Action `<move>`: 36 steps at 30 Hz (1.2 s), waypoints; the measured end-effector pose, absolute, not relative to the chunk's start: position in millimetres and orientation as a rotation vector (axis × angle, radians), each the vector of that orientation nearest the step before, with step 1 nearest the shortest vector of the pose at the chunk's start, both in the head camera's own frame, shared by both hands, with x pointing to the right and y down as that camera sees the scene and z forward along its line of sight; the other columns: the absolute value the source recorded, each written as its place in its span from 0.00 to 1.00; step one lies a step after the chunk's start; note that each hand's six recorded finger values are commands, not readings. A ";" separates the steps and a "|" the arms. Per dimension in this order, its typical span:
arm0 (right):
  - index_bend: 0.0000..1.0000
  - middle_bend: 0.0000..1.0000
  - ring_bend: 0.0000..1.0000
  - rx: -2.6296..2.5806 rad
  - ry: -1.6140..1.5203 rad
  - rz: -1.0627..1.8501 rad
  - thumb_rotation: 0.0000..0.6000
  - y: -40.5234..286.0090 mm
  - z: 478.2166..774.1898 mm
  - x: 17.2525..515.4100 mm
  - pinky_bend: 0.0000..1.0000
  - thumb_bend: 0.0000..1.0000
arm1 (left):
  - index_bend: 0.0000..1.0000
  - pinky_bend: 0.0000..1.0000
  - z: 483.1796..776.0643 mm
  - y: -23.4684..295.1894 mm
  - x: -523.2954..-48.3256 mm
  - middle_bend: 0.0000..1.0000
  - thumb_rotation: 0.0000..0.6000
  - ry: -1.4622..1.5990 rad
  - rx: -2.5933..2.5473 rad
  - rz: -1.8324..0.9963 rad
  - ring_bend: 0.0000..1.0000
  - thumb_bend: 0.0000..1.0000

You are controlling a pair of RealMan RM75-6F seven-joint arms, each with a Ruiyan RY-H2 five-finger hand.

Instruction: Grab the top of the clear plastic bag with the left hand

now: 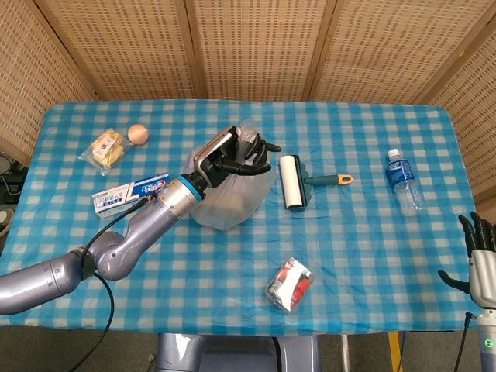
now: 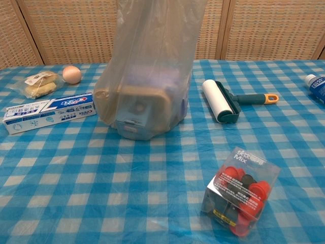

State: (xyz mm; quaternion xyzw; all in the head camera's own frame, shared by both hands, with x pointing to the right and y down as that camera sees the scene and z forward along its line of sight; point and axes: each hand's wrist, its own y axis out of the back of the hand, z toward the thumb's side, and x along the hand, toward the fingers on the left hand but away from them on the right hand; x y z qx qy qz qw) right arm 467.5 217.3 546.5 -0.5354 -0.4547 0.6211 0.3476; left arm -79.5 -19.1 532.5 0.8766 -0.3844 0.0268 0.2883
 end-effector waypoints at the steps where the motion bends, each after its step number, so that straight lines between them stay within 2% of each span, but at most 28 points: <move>1: 0.00 0.00 0.00 -1.388 -1.179 1.610 1.00 217.4 546.5 467.3 0.00 0.00 | 0.80 0.30 532.4 -19.2 -80.3 0.75 1.00 -1.026 2.336 0.070 0.61 0.00; 4: 0.00 0.00 0.00 -1.388 -1.177 1.611 1.00 217.6 546.7 466.9 0.00 0.00 | 0.80 0.38 533.3 -19.2 -82.1 0.75 1.00 -1.029 2.342 0.077 0.61 0.00; 7: 0.00 0.00 0.00 -1.390 -1.176 1.611 1.00 217.6 547.1 466.4 0.00 0.00 | 0.81 0.60 534.1 -18.9 -83.8 0.75 1.00 -1.032 2.342 0.081 0.63 0.00; 9: 0.00 0.00 0.00 -1.392 -1.174 1.611 1.00 217.6 547.4 465.8 0.00 0.00 | 0.82 0.71 535.8 -19.0 -85.6 0.75 1.00 -1.040 2.348 0.089 0.66 0.00; 13: 0.00 0.00 0.00 -1.394 -1.173 1.610 1.00 217.7 547.8 465.2 0.00 0.00 | 0.92 0.93 541.1 -16.4 -90.3 0.82 1.00 -1.045 2.356 0.127 0.77 0.00; 16: 0.00 0.00 0.00 -1.394 -1.171 1.611 1.00 217.8 548.1 464.8 0.00 0.00 | 0.99 1.00 542.6 -15.7 -92.7 0.91 1.00 -1.030 2.359 0.157 0.87 0.00; 19: 0.00 0.00 0.00 -1.395 -1.169 1.609 1.00 217.8 548.2 464.0 0.00 0.00 | 1.00 1.00 545.4 -13.8 -96.1 0.99 1.00 -1.004 2.361 0.208 0.94 0.00; 21: 0.00 0.00 0.00 -1.395 -1.168 1.608 1.00 217.9 548.4 463.5 0.00 0.00 | 1.00 1.00 547.3 -12.0 -97.8 1.00 1.00 -0.978 2.359 0.249 0.97 0.03; 23: 0.00 0.00 0.00 -1.396 -1.167 1.608 1.00 218.0 548.5 463.1 0.00 0.00 | 1.00 1.00 550.0 -8.8 -99.7 1.00 1.00 -0.938 2.358 0.310 0.98 0.25; 25: 0.00 0.00 0.00 -1.395 -1.166 1.606 1.00 218.0 548.4 462.6 0.00 0.00 | 1.00 1.00 553.0 -4.7 -101.7 1.00 1.00 -0.887 2.358 0.387 0.99 0.76; 27: 0.00 0.00 0.00 -1.395 -1.165 1.605 1.00 218.1 548.4 462.1 0.00 0.00 | 1.00 1.00 555.7 -1.0 -104.9 1.00 1.00 -0.841 2.362 0.461 0.99 0.97; 28: 0.00 0.00 0.00 -1.396 -1.164 1.604 1.00 218.2 548.4 461.8 0.00 0.00 | 1.00 1.00 557.1 0.8 -107.7 1.00 1.00 -0.814 2.365 0.509 0.99 1.00; 36: 0.00 0.00 0.00 -1.399 -1.164 1.602 1.00 218.7 547.9 461.1 0.00 0.00 | 1.00 1.00 556.4 -6.8 -130.6 1.00 1.00 -0.810 2.413 0.622 0.99 1.00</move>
